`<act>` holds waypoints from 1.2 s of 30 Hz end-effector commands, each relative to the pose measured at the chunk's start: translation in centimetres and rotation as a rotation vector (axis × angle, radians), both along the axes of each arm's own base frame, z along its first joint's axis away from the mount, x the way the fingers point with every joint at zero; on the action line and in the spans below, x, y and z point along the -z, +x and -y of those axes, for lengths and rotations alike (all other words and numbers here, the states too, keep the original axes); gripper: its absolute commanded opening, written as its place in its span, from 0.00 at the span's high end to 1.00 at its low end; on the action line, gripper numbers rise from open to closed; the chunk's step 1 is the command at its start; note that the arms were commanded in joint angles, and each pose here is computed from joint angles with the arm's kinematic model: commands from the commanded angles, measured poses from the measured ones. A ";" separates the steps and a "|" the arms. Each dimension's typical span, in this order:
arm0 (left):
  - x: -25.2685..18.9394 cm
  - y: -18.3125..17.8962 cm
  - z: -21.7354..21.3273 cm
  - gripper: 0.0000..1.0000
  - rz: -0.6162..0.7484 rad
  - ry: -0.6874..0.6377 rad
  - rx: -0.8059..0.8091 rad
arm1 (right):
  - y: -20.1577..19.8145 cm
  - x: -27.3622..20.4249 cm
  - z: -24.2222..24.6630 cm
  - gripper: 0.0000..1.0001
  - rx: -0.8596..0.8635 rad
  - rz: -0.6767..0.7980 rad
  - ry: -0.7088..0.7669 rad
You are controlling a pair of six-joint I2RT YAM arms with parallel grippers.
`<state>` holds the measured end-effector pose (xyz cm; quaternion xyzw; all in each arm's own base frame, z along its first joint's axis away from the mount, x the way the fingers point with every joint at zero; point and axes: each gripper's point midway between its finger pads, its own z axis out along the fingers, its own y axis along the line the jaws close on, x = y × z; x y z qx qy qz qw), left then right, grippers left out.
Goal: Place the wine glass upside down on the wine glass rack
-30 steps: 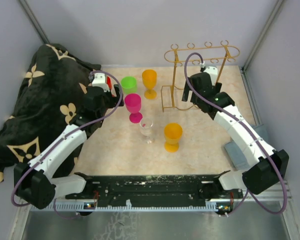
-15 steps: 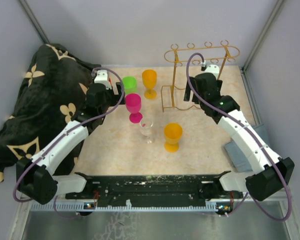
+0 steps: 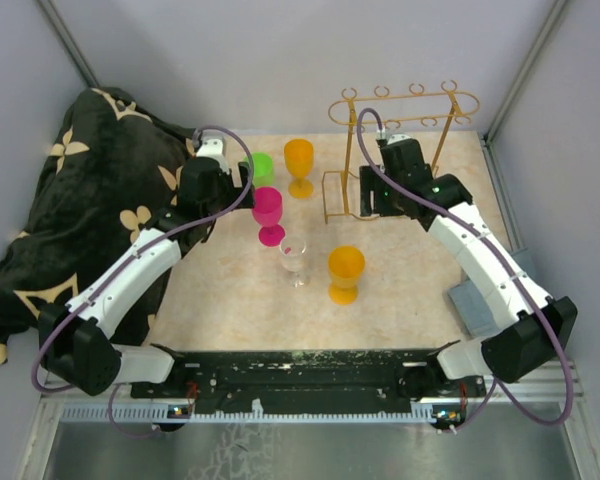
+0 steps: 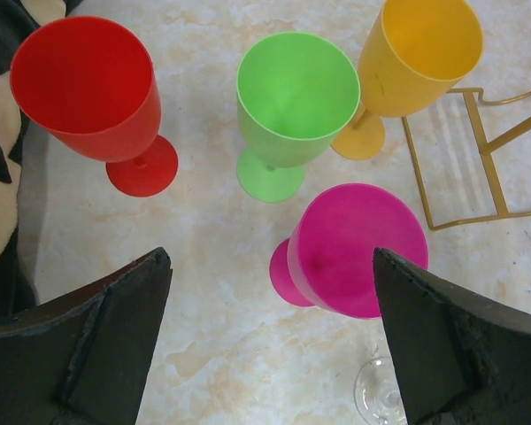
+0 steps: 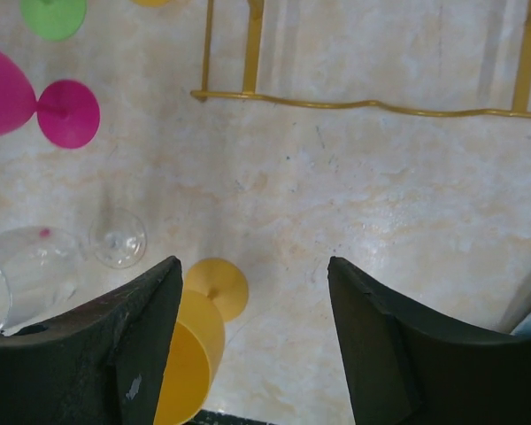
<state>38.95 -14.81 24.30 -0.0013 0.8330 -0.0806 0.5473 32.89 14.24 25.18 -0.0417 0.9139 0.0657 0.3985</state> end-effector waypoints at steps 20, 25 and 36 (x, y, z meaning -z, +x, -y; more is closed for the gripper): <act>0.8 -1.1 0.0 0.00 -0.065 -0.010 0.014 | -9.3 4.4 -3.9 0.47 -0.317 -0.320 0.063; 1.4 -1.2 0.0 0.00 -0.076 -0.016 0.009 | -9.8 5.7 -3.4 0.48 -0.312 -0.339 0.025; 2.3 -1.1 0.3 0.00 -0.102 -0.023 0.013 | -9.8 8.0 -3.2 0.60 -0.306 -0.362 -0.031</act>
